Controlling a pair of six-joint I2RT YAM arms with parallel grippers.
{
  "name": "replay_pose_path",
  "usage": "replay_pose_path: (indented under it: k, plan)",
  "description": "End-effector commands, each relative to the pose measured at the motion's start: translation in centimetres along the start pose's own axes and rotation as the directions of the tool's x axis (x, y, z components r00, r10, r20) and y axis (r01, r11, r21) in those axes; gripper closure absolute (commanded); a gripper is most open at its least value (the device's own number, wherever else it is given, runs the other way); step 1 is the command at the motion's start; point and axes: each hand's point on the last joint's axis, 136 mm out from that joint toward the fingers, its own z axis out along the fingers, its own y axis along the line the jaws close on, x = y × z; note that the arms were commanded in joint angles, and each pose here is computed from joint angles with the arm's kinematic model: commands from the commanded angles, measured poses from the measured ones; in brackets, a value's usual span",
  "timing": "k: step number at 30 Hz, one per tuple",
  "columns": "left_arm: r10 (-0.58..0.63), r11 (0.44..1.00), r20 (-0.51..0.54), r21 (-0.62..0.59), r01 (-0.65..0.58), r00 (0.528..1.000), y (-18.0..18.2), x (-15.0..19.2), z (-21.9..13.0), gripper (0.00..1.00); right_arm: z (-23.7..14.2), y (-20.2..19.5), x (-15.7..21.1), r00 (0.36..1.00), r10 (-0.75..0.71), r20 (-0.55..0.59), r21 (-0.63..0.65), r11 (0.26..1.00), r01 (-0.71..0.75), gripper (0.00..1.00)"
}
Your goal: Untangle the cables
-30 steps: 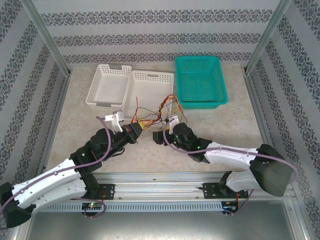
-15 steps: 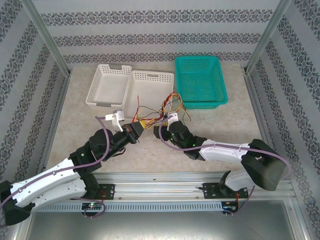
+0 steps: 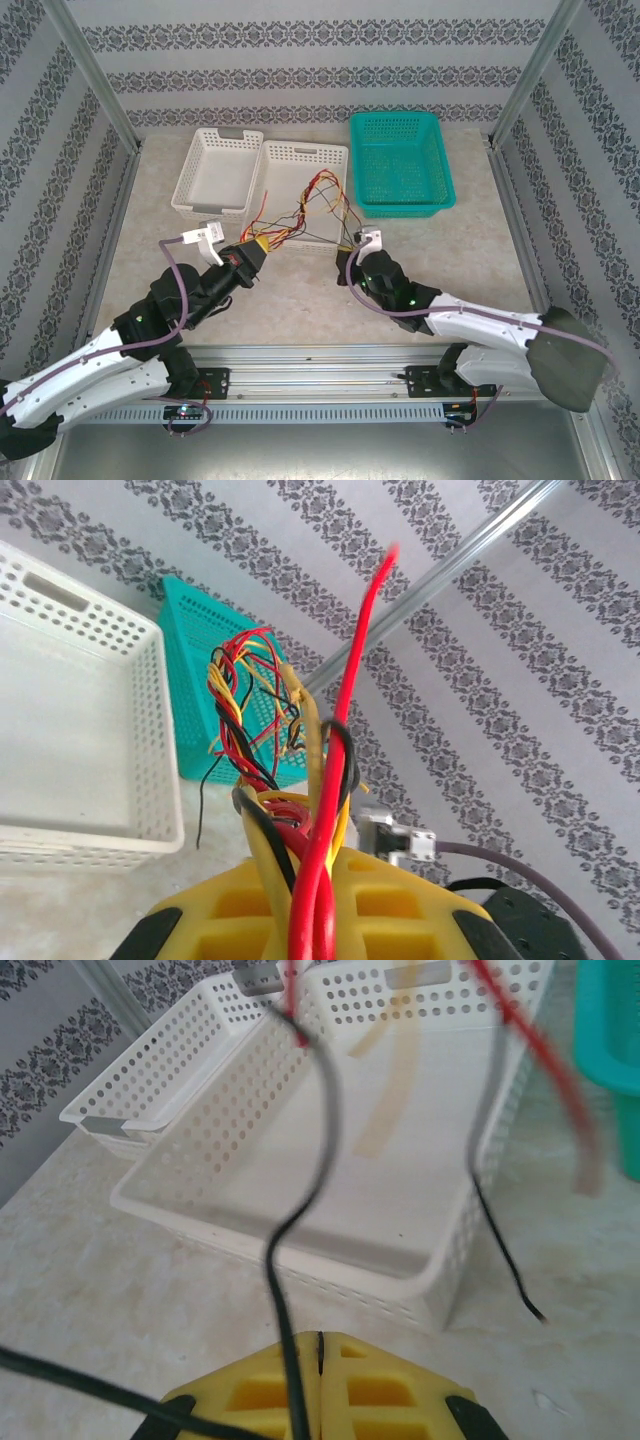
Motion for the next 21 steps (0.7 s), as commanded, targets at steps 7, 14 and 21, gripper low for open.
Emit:
replay_pose_path:
  k: [7,14,21]
  plan:
    - [0.187,0.975,0.064,-0.138,-0.177,0.98,1.2,-3.9,-3.3,1.0,-5.4,-7.3,-0.6,0.998,0.026,0.052,0.176,0.984,-0.035,1.0]
    - [0.291,0.941,-0.049,-0.167,-0.295,0.955,1.9,-2.5,-3.4,1.0,-10.0,-10.0,-4.1,0.989,0.049,0.136,0.239,0.968,-0.081,1.0]
    - [0.416,0.865,-0.219,-0.205,-0.459,0.882,3.6,-0.5,-3.2,1.0,-12.9,-10.9,-7.8,0.984,0.087,0.158,0.256,0.958,-0.126,1.0]
